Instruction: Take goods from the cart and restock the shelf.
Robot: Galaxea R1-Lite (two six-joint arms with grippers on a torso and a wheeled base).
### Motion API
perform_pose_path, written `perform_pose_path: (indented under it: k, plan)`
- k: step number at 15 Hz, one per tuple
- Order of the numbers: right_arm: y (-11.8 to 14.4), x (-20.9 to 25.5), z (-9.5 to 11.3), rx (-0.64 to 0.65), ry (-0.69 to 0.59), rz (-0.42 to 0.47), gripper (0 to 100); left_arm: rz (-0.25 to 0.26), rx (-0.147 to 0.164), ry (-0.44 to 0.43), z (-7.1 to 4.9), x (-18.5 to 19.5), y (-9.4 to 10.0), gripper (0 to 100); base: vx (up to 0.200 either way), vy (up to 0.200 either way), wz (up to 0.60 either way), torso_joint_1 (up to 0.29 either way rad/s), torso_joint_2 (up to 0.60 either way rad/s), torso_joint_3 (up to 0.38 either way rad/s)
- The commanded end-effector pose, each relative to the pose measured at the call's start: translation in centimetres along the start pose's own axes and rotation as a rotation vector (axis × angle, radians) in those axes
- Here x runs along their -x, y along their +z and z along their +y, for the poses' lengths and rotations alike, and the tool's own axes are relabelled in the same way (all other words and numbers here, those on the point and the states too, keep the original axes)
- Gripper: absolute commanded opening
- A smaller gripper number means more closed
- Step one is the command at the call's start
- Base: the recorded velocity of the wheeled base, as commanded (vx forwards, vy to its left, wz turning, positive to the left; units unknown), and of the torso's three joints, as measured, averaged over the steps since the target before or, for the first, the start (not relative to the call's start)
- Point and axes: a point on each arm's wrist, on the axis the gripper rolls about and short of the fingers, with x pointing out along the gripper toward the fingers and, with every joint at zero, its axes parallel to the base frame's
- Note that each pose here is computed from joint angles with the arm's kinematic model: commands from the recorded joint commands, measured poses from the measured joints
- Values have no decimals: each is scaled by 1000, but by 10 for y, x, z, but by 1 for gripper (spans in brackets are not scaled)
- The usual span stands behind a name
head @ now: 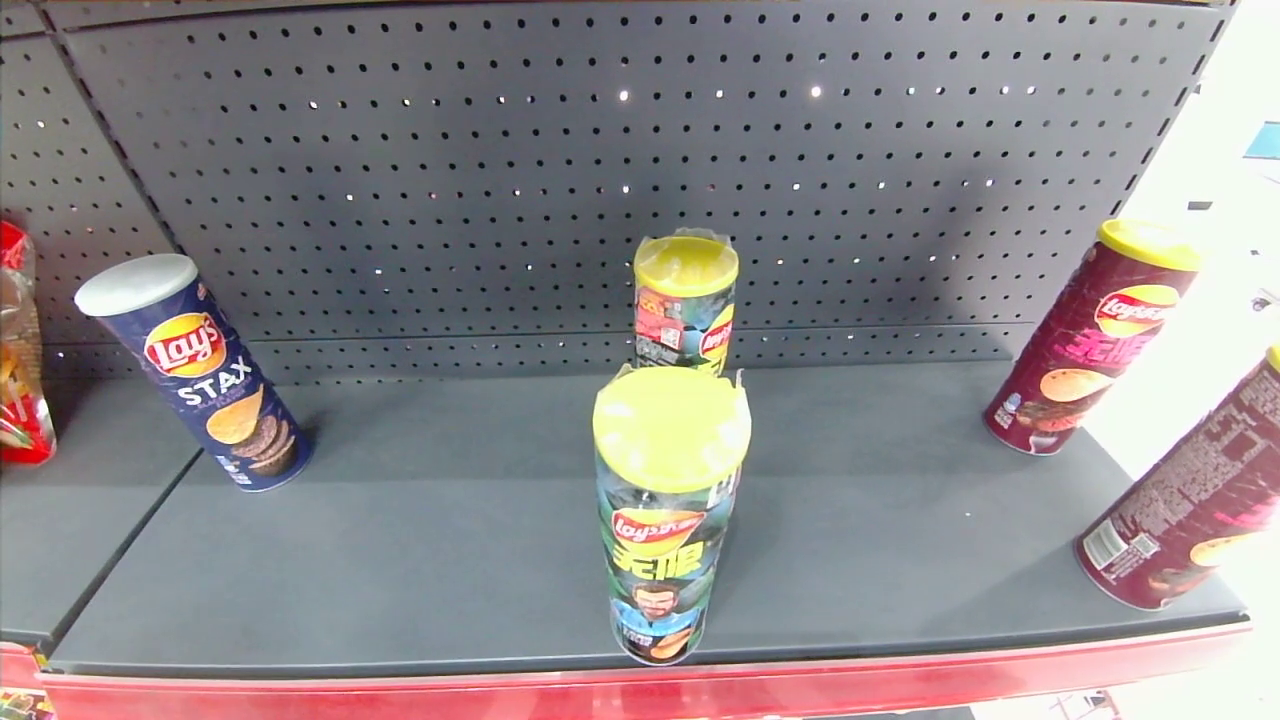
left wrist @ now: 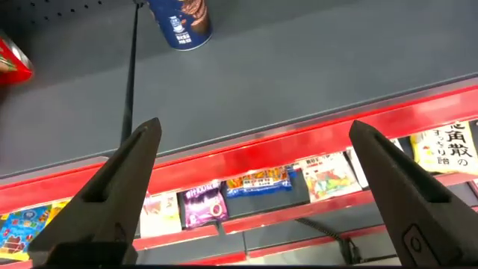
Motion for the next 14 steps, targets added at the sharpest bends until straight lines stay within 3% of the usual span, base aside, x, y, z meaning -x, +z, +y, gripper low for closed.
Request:
perform_pose_path:
  k: [1,4,10,14]
  plan:
    - [-3,1,-1,4,-26,10,100,0,0,2,-1,1,-3,100,0,0,0,0,0,0]
    - [-5,4,-2,17,-39,14,100,-16,-7,6,-4,4,-12,100,-200,0,0,14,7,-1]
    - [-4,6,-2,15,-39,-2,100,-39,-13,12,-4,6,-8,100,-200,0,0,-1,2,2]
    - [-4,6,-2,34,-36,-4,100,-69,-22,25,-5,11,-11,100,0,0,0,0,0,0]
